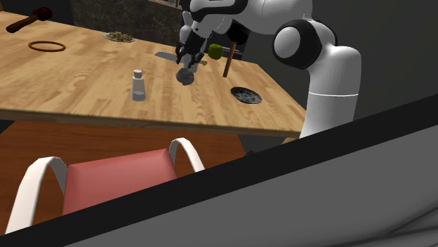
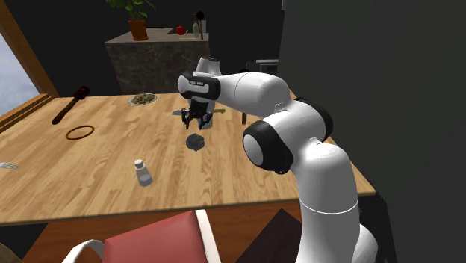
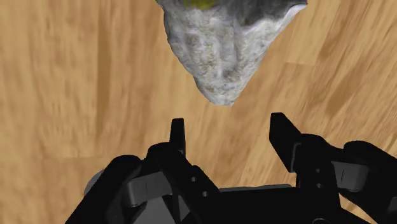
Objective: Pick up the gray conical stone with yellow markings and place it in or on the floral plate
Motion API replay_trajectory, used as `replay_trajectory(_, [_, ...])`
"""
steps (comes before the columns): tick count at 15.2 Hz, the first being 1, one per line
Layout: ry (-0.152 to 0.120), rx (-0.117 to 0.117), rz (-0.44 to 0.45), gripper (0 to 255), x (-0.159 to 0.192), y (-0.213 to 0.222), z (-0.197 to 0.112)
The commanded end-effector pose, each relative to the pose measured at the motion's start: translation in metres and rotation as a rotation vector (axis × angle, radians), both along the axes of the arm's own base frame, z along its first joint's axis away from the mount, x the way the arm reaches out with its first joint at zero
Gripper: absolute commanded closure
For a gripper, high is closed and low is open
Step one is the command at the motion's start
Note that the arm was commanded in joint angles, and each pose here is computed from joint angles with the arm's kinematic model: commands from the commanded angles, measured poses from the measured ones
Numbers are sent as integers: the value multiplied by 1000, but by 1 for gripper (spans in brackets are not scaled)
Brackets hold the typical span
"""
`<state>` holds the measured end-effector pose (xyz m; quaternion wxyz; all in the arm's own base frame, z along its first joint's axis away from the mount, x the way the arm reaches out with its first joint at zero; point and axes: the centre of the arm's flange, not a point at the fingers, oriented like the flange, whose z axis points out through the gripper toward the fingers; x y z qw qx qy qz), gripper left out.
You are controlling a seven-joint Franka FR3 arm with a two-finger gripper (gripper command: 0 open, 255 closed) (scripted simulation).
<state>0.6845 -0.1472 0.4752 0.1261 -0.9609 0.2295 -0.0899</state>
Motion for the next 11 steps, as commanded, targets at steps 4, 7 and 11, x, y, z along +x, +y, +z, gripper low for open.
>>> replay_trajectory(4, [83,26,17,255,1,4,-17])
replay_trajectory(7, [82,27,17,255,2,-6,-23])
replay_trajectory(11, [-3,-62,38,0,-6,10,6])
